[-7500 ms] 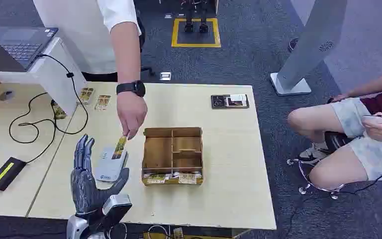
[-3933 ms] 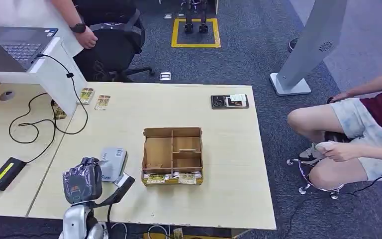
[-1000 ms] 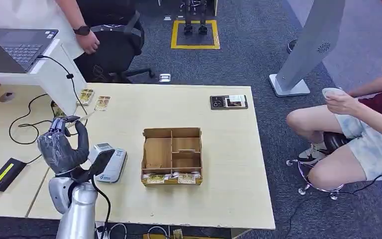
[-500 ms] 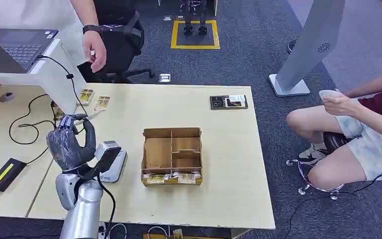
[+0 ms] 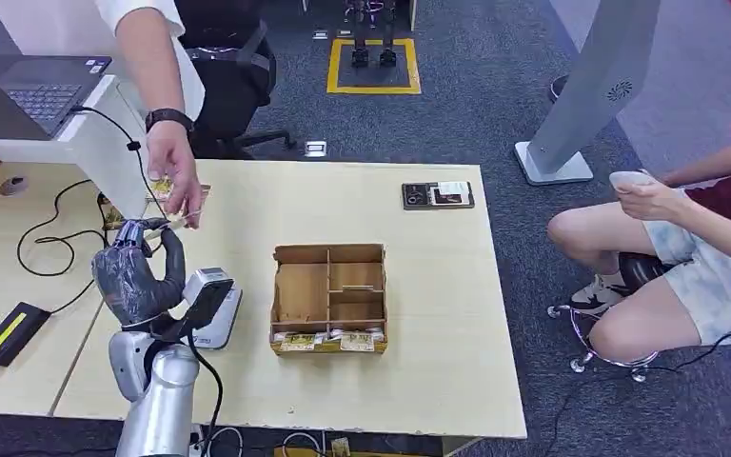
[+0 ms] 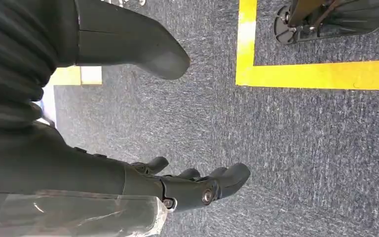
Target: Pass the card to the sensor for recognition and then transmit it.
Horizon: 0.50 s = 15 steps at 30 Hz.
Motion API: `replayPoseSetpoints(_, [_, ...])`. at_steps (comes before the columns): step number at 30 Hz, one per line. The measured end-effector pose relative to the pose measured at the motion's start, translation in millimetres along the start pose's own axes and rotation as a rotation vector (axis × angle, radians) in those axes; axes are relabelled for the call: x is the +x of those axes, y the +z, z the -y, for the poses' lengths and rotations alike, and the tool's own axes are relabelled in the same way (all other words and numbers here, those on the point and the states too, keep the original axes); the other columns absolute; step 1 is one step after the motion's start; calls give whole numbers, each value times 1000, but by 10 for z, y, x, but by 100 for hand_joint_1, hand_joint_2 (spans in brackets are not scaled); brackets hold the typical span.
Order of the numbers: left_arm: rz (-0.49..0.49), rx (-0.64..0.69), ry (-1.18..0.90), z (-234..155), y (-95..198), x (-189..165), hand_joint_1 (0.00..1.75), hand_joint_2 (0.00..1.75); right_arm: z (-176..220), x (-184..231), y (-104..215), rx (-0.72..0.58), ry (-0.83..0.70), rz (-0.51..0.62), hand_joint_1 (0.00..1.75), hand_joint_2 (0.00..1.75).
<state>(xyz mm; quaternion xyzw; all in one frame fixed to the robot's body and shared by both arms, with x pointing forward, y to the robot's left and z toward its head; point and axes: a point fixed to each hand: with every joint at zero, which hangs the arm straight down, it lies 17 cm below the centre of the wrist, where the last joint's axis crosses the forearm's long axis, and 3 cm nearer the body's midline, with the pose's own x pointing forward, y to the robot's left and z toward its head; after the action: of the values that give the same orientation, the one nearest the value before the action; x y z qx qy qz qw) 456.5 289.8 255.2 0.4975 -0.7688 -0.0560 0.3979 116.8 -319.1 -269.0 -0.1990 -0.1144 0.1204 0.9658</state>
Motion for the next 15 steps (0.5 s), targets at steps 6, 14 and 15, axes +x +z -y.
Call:
replayPoseSetpoints(6, [-13, -10, -6, 32, 9, -18, 175, 175, -2, 5, 0, 1, -1, 1, 0, 175])
replayPoseSetpoints(14, [-15, -12, -7, 40, 9, -20, 175, 175, -3, 8, 1, 1, 1, 2, 0, 175])
replayPoseSetpoints(15, [-16, -13, -8, 41, 9, -21, 175, 175, -3, 8, 1, 1, 1, 2, 0, 175])
